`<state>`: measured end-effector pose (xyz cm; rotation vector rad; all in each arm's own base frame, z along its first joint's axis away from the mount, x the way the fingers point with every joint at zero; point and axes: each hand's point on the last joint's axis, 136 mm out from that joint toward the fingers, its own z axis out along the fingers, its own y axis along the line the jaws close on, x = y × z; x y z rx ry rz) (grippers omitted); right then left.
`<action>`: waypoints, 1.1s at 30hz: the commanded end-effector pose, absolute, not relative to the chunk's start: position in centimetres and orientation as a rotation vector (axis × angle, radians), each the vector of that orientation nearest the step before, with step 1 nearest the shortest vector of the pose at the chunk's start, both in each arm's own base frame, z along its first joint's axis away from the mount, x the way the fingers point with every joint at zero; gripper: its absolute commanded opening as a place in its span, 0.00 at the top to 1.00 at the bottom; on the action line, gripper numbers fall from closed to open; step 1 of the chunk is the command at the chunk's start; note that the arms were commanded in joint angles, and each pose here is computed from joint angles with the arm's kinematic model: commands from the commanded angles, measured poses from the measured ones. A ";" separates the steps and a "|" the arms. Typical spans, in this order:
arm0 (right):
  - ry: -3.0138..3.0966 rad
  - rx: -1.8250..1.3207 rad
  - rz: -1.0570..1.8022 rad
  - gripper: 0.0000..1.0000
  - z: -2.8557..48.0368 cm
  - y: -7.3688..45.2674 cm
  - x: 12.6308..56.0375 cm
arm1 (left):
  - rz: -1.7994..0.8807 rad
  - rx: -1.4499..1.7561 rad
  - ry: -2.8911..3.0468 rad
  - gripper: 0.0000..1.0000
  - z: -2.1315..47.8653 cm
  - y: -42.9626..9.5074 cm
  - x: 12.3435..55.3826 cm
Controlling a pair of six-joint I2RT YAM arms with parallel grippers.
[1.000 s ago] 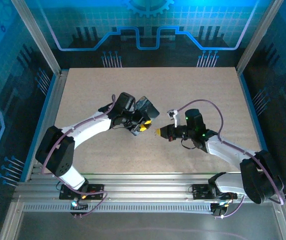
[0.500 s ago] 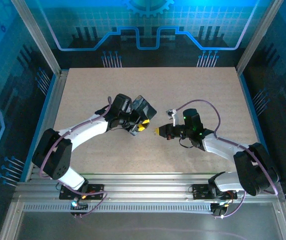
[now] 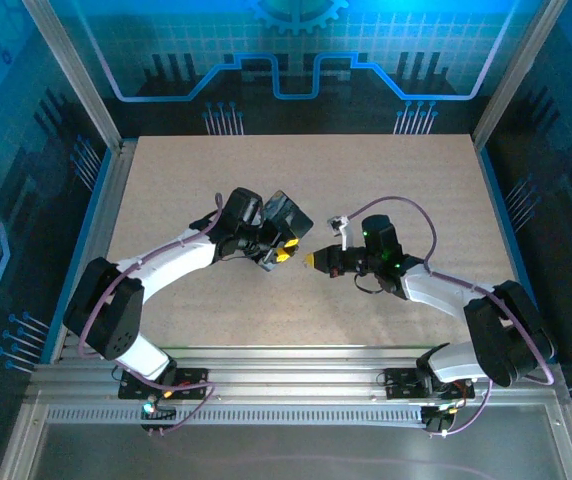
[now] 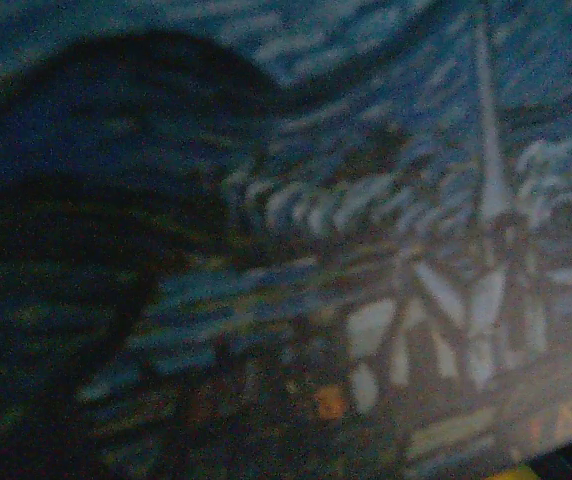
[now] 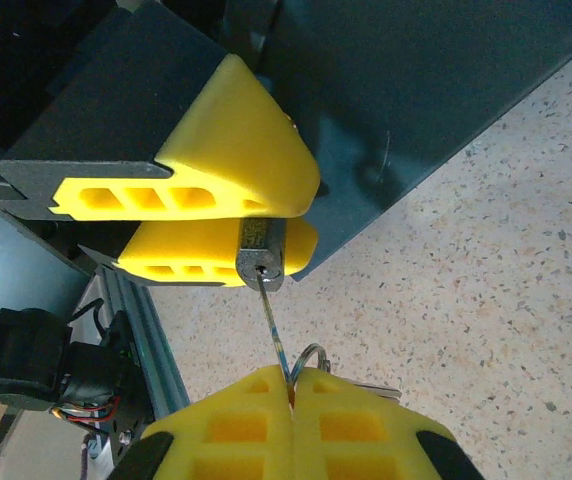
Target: Unlock the padlock with the key
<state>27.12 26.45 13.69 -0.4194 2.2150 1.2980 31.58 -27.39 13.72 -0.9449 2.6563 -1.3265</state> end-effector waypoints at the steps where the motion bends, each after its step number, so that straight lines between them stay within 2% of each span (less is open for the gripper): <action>1: 2.170 -0.436 1.292 1.00 14.9 27.3 27.9 | -1.387 -0.935 2.609 1.00 15.2 -27.2 31.6; 16: 2.161 -0.405 1.264 1.00 15.2 28.8 28.3 | -1.340 -1.035 2.562 1.00 14.9 -26.3 31.4; 33: 2.070 -0.421 1.358 1.00 15.8 30.9 28.3 | -1.366 -1.030 2.560 1.00 14.6 -26.6 31.4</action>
